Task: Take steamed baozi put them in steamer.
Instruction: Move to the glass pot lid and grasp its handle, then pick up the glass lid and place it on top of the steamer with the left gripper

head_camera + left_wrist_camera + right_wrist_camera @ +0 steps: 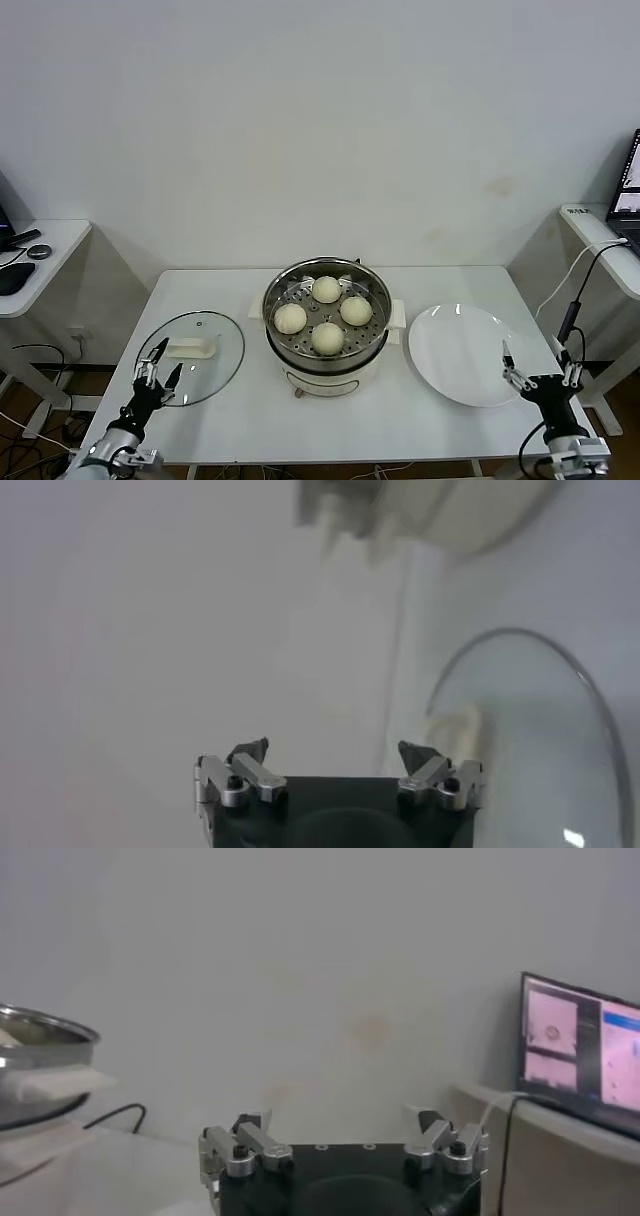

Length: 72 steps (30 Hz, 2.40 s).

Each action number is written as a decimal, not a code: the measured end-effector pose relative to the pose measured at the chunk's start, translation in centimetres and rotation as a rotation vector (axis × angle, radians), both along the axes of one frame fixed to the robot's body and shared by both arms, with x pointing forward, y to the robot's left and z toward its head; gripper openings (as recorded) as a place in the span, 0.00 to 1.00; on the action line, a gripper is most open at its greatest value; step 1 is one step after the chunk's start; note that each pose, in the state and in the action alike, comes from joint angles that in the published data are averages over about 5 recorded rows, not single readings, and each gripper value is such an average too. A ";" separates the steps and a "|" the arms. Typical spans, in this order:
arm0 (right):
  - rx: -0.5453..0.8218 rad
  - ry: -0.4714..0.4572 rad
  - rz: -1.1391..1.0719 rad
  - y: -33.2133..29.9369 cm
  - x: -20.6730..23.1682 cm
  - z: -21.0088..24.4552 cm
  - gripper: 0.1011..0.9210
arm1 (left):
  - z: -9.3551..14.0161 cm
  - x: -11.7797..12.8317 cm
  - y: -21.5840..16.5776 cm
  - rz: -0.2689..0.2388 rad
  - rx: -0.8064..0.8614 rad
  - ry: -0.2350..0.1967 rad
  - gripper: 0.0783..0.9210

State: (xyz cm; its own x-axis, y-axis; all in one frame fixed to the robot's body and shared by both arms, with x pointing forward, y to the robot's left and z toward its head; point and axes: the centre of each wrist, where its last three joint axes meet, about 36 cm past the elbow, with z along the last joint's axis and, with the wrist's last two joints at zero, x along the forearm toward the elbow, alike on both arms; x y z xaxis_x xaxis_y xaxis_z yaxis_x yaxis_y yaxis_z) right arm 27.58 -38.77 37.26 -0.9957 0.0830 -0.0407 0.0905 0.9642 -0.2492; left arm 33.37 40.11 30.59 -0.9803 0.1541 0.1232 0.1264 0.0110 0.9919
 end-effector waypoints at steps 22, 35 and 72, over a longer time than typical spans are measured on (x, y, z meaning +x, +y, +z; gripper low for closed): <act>0.006 0.054 -0.001 0.5 -2.1 -1.1 0.88 | -1.6 6.7 2.4 -0.038 0.141 0.030 0.88; 0.010 0.065 0.029 1.5 -2.2 -1.3 0.88 | -2.2 9.3 2.8 -0.025 0.125 0.019 0.87; -0.014 0.074 0.139 3.9 -2.0 -1.4 0.88 | -1.5 7.2 2.3 0.011 0.059 -0.101 0.09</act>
State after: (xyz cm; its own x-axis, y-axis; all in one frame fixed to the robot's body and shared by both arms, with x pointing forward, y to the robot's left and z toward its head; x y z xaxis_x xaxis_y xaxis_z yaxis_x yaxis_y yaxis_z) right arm 25.58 -34.87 35.84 -0.9979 -0.0555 0.0327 -0.0621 0.9626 -0.2636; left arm 40.53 42.37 29.13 -0.9898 0.1392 0.0318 0.0255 -0.0467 0.9986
